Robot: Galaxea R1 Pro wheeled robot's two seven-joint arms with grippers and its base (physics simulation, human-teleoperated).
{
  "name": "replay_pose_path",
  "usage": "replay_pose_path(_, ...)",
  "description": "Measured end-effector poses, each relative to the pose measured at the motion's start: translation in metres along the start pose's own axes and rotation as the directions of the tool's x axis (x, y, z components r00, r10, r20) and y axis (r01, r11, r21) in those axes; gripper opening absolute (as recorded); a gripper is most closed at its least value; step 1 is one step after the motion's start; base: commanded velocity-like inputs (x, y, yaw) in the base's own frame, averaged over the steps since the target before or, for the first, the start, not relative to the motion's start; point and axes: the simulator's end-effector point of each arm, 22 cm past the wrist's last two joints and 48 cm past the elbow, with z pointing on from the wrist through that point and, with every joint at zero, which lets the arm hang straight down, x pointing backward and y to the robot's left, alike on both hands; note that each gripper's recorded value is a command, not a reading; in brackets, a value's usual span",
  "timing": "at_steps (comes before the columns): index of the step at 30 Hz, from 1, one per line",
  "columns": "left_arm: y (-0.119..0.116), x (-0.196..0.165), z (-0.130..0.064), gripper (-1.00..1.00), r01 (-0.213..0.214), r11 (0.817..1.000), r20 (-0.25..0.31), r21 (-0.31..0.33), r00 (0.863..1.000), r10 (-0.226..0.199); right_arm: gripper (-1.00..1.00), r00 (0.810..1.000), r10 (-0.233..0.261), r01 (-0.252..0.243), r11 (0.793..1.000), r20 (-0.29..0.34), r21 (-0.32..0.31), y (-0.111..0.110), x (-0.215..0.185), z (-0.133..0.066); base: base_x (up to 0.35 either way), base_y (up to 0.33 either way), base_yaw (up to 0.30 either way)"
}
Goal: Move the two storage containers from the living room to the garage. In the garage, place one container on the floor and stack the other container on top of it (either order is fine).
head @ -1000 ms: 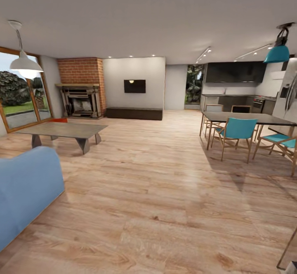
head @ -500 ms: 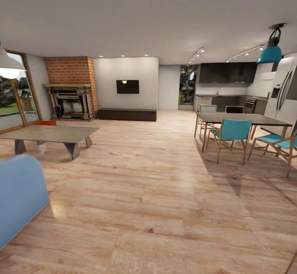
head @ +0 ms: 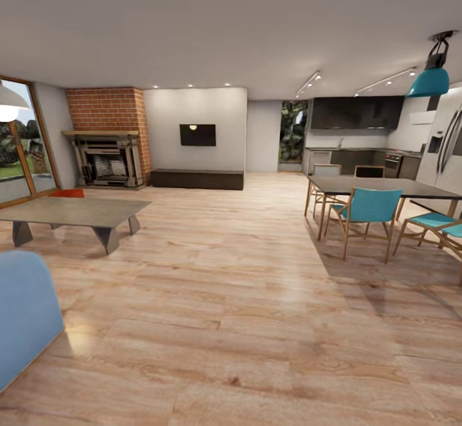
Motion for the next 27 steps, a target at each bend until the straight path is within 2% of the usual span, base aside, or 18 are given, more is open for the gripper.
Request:
replay_pose_path(11, 0.0007, -0.0003, 0.0000, 1.00, 0.001, 1.000, 0.001, -0.001, 1.000, -0.001, 1.00, 1.000, 0.019, -0.019, 1.000, 0.004, -0.005, 0.0055, -0.0018, 0.0001, 0.327, 0.000, 0.000)
replay_pose_path(27, 0.0007, -0.0008, 0.0000, 1.00, 0.000, 1.000, 0.003, -0.001, 1.000, 0.000, 1.00, 1.000, 0.003, -0.003, 1.000, 0.001, -0.001, 0.0016, -0.0004, 0.0000, 0.327, 0.000, 0.000)
